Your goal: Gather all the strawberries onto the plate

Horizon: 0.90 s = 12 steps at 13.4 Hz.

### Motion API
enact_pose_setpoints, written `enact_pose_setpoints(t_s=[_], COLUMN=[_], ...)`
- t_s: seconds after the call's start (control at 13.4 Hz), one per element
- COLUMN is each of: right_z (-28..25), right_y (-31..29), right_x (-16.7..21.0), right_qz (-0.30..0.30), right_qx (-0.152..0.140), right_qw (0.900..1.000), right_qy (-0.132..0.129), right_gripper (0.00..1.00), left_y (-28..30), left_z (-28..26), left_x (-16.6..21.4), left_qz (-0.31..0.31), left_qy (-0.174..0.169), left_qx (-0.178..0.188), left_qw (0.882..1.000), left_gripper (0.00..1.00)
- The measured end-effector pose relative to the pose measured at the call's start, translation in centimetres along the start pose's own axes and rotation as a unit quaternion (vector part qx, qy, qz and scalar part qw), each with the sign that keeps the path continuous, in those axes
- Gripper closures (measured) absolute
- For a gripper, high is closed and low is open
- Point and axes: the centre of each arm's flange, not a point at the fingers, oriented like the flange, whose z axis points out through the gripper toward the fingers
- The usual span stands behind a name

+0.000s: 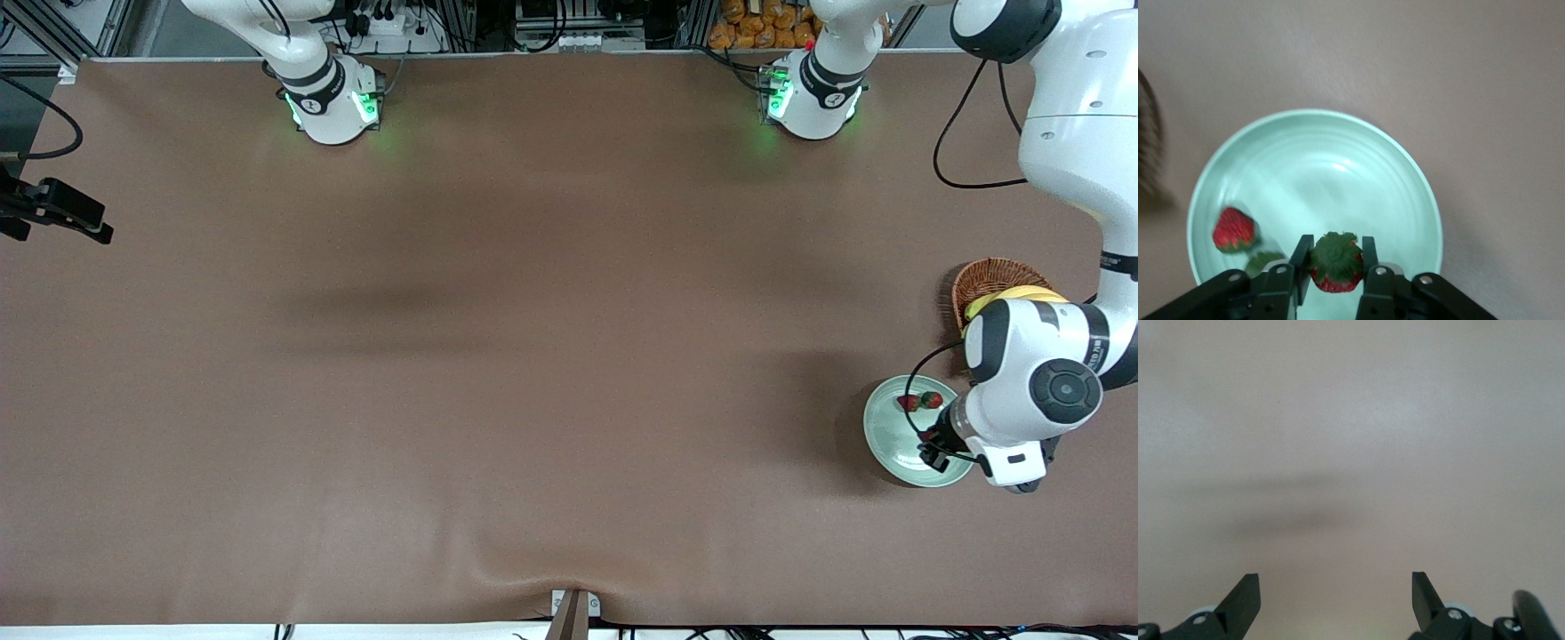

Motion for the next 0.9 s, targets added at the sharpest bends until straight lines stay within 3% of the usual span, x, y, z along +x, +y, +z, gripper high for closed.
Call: enact_pose_setpoints(t_s=[0.3, 0.45, 0.67, 0.9], right_z=[0.1, 0.1, 0.0, -0.1], right_y=[0.1, 0.1, -0.1, -0.1], right_x=[-0.2, -0.2, -0.2, -0.2], right_qz=[0.001, 0.001, 0.0, 0.0], right_qx=[0.0, 0.0, 0.0, 0.0], right_qw=[1.0, 1.0, 1.0, 1.0], right_qy=[-0.009, -0.008, -0.007, -0.006], right_gripper=[0.0, 0.0, 0.0, 0.0], left_y=[0.7, 1.8, 3.7, 4.8], left_z=[-0.8, -3.7, -12.2, -21.2], left_x=[-0.7, -1.2, -3.8, -9.5], left_qz=[0.014, 0.031, 0.074, 0.114], left_qy=[0.001, 0.012, 0.031, 0.034], left_qx=[-0.008, -0.027, -0.058, -0.051], left_qw=[1.0, 0.999, 0.995, 0.992], left_gripper=[0.2, 0.01, 0.0, 0.0])
